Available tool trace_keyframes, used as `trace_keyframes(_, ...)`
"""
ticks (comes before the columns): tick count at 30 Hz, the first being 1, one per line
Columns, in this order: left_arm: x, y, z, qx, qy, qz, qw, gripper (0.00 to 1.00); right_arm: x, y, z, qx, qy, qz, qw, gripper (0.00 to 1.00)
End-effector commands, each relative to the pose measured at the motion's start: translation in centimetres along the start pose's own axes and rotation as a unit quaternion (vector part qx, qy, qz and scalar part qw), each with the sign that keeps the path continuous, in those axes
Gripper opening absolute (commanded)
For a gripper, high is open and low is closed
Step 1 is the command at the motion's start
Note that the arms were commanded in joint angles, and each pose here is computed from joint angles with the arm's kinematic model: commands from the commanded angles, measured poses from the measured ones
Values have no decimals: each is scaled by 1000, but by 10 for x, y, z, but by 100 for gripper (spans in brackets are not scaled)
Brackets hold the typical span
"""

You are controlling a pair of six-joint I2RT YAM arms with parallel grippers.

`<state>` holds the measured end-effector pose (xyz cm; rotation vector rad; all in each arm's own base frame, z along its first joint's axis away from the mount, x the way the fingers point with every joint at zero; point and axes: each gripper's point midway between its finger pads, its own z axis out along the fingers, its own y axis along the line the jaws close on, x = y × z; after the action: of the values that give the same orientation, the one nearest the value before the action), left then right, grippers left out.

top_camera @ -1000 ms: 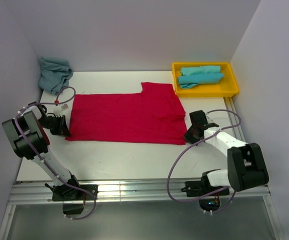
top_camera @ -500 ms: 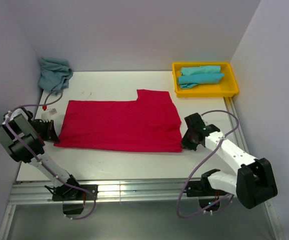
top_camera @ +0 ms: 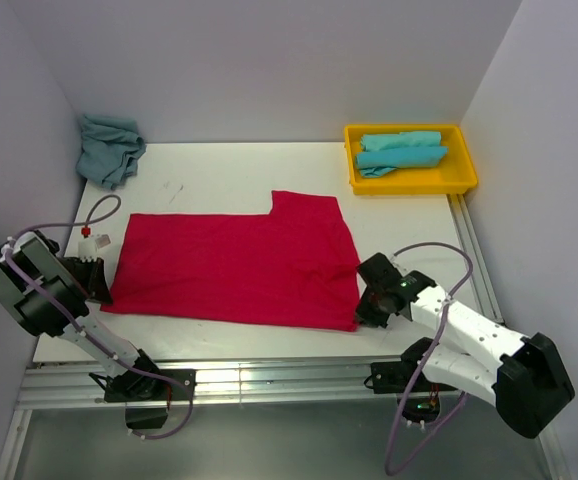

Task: Roll the t-shirts
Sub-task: Fold the tshirt

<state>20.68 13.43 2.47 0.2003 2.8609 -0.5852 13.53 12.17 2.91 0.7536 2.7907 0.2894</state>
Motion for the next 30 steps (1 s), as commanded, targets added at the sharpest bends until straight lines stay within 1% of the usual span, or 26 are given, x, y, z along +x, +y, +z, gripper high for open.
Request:
trace_keyframes(1,-2,2,-18,-12,-7,15,1000,24,-1,-1,-6,-6,-14,25,1000,30)
trace_keyframes(2,-3,0,-21,-5,-8,14,1000,38,-3,3,-11,-17,-21,28,999,35)
trace_keyframes(5,-17,3,-40,-17,-30,23,999,53,-12,16,-25,-44,-38,28,998,48)
trace_keyframes(6,-21,4,-44,-23,-36,27,999,54,-14,18,-29,-49,-44,26,997,50)
trace_keyframes(8,-25,3,-52,-27,-44,28,998,55,-24,26,-42,-56,-62,26,996,52)
trace_keyframes(9,-34,6,-61,-37,-57,33,997,55,-28,29,-47,-61,-68,23,996,53)
trace_keyframes(10,-39,5,-67,-39,-64,35,997,56,-36,41,-60,-76,-81,20,994,53)
trace_keyframes(11,-52,9,-78,-51,-83,38,995,56,-48,53,-72,-87,-101,18,991,54)
trace_keyframes(13,-69,9,-87,-50,-104,31,993,56,-64,66,-84,-96,-129,6,987,57)
trace_keyframes(14,-86,16,-96,-58,-118,34,991,56,-73,70,-83,-84,-141,1,986,58)
trace_keyframes(16,-115,11,-98,-44,-142,46,988,56,-96,93,-97,-100,-166,-15,981,59)
trace_keyframes(17,-131,19,-93,-41,-152,31,987,56,-107,106,-90,-99,-172,-22,980,59)
trace_keyframes(18,-151,22,-100,-50,-169,39,984,56,-118,121,-98,-113,-183,-38,976,60)
trace_keyframes(19,-169,16,-93,-39,-176,39,983,56,-132,134,-87,-117,-185,-41,975,59)
trace_keyframes(20,-187,24,-87,-37,-185,45,981,56,-138,144,-83,-125,-177,-51,975,59)
trace_keyframes(22,-212,19,-73,-27,-191,54,980,55,-163,165,-83,-134,-192,-72,970,58)
trace_keyframes(23,-224,24,-63,-24,-194,47,980,55,-174,165,-61,-110,-179,-73,975,57)
trace_keyframes(24,-231,24,-57,-21,-193,48,980,55,-189,179,-66,-116,-188,-88,971,57)
trace_keyframes(25,-238,20,-47,-17,-189,44,981,55,-198,178,-45,-92,-174,-91,976,57)
trace_keyframes(26,-245,26,-37,-21,-193,46,980,55,-206,183,-41,-88,-174,-95,976,57)
trace_keyframes(27,-248,27,-31,-22,-192,45,980,55,-222,196,-48,-96,-186,-103,972,57)
trace_keyframes(28,-253,25,-24,-19,-191,50,980,55,-228,199,-45,-93,-184,-105,973,57)
trace_keyframes(29,-254,26,-13,-13,-187,49,981,56,-235,198,-29,-78,-172,-104,976,57)
trace_keyframes(30,-257,28,-8,-15,-187,52,981,56,-247,210,-35,-88,-183,-110,973,57)
